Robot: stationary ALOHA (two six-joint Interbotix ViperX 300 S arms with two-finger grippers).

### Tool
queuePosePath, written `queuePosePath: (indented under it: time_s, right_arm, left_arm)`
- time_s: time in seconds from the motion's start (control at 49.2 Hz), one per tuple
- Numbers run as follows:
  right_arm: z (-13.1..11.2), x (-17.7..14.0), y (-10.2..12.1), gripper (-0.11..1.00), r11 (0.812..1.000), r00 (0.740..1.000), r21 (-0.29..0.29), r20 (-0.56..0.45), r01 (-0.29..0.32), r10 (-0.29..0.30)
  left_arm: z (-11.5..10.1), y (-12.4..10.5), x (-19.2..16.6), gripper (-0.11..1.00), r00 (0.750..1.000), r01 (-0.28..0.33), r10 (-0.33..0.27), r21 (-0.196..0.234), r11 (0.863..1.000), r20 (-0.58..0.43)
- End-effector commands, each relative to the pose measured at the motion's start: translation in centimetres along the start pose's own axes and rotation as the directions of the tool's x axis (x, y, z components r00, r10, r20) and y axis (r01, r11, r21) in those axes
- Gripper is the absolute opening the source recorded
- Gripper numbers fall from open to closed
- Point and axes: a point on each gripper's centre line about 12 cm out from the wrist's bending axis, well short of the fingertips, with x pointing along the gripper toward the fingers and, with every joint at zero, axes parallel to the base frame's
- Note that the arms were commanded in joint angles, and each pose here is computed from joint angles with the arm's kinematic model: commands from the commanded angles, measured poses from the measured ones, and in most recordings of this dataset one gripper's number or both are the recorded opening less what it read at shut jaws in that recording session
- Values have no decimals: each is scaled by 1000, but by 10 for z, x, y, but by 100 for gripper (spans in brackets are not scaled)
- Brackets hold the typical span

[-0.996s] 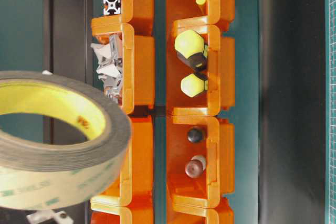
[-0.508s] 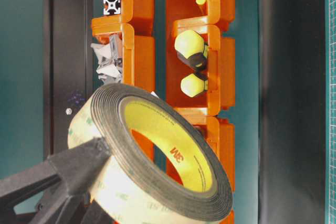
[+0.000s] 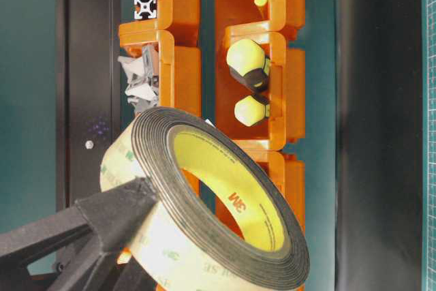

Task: Pick foam from container rack with left arm.
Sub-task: 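Lift the tape roll out of the bin and carry it over the mat, then lower the tape roll onto the mat and open the left gripper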

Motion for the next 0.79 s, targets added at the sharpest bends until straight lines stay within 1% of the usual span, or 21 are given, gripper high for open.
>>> queuePosePath:
  time_s: [0.0,0.224,0.305,0.325,0.366,0.467,0.508,0.549,0.61,0.772]
  right_arm:
    - [10,2,1,0,1000,999,5,34,-1,1]
    - [11,1,1,0,1000,999,6,37,-1,1]
    - [11,2,1,0,1000,999,6,35,-1,1]
    - [11,1,1,0,1000,999,6,37,-1,1]
    - [11,1,1,0,1000,999,6,37,-1,1]
    - [11,1,1,0,1000,999,6,37,-1,1]
    - [12,1,1,0,1000,999,6,38,-1,1]
    - [11,1,1,0,1000,999,8,37,-1,1]
    - [12,1,1,0,1000,999,6,38,-3,3]
    - [12,1,1,0,1000,999,6,40,-3,3]
  left_arm:
    - [11,-9,-7,26,999,28,-28,9,1000,35]
    - [8,-5,-5,26,999,18,-18,8,1000,27]
    - [5,-3,-3,26,1000,11,-11,17,1000,19]
    - [4,-2,-2,28,1000,8,-9,17,1000,15]
    - [1,0,-2,37,1000,0,-1,22,1000,5]
    - [-6,6,4,68,999,-28,29,23,999,-32]
    - [-8,7,5,78,998,-38,39,23,999,-43]
    - [-8,8,5,85,998,-43,44,23,999,-49]
    - [-8,8,4,91,998,-43,44,25,999,-49]
    - [-8,9,4,90,998,-46,47,20,999,-49]
